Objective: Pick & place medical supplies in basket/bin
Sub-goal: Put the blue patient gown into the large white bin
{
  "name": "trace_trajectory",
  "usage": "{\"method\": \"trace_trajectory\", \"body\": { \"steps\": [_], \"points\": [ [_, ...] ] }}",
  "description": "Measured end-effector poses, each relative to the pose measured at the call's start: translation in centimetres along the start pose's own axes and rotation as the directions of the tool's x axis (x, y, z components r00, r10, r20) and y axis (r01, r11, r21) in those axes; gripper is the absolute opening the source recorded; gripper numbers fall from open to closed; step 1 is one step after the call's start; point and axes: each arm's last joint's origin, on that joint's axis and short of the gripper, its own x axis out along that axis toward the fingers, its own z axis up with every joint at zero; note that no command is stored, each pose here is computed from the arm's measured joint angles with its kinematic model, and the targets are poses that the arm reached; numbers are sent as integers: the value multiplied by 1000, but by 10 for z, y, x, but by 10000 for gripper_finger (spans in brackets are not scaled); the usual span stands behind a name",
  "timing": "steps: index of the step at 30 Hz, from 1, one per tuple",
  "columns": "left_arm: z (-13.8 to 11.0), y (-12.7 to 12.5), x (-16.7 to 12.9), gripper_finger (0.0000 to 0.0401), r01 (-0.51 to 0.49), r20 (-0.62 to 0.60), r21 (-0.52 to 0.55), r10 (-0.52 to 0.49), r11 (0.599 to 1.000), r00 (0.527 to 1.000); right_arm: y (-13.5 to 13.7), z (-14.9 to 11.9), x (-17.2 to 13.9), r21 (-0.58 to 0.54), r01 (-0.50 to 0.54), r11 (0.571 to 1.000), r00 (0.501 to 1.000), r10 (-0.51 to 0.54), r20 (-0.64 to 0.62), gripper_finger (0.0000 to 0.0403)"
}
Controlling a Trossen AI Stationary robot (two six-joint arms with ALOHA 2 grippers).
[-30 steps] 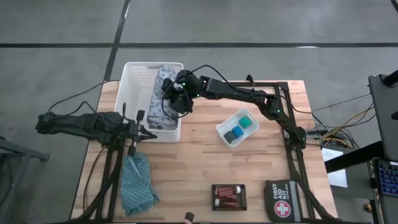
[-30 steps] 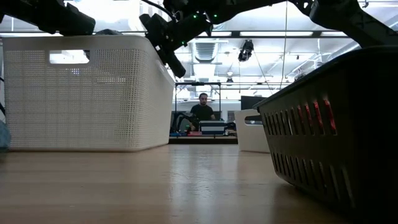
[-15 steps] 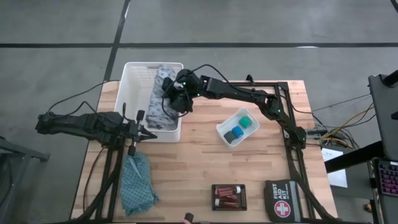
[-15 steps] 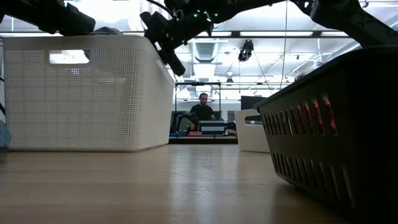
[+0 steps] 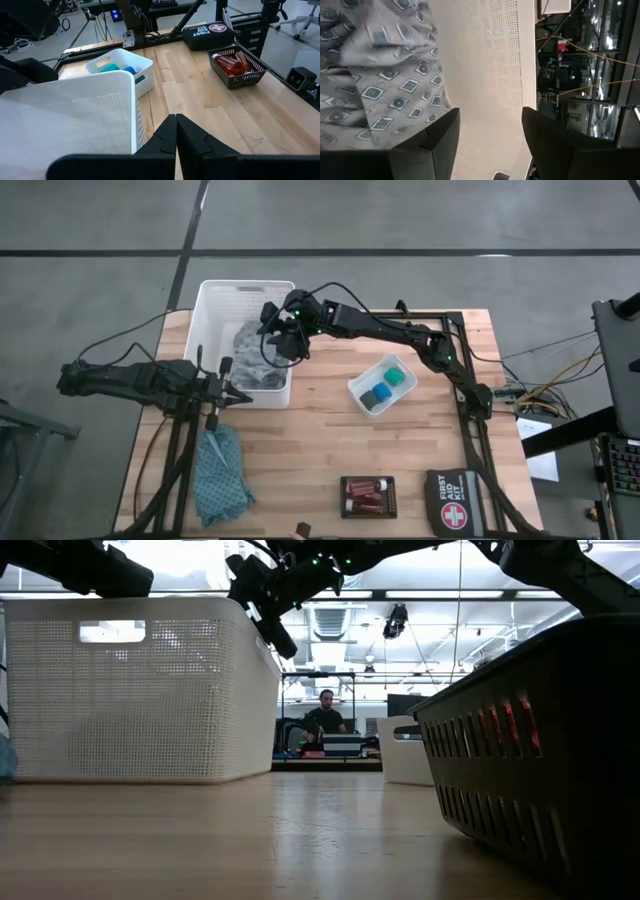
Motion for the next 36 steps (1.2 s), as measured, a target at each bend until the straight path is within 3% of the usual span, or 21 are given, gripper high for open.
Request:
{"method": "trace_trajectory", "body": {
  "steps": [10,16,23,31,36],
  "points": [
    [0,0,0,6,0,0,0,0,1000,1000,-5,2,-2,1,37,999,999,-37,2,208],
    [0,0,0,6,0,0,0,0,1000,1000,-11,10,-12,150,44,988,999,-46,13,200],
    [0,0,0,6,0,0,0,0,1000,1000,-36,22,-59,174,63,983,998,-66,14,168],
    [0,0,0,6,0,0,0,0,1000,1000,-47,33,-110,362,0,932,1000,-4,12,133],
    [0,0,0,6,0,0,0,0,1000,1000,-41,34,-118,444,-71,893,997,73,13,116]
  ]
}}
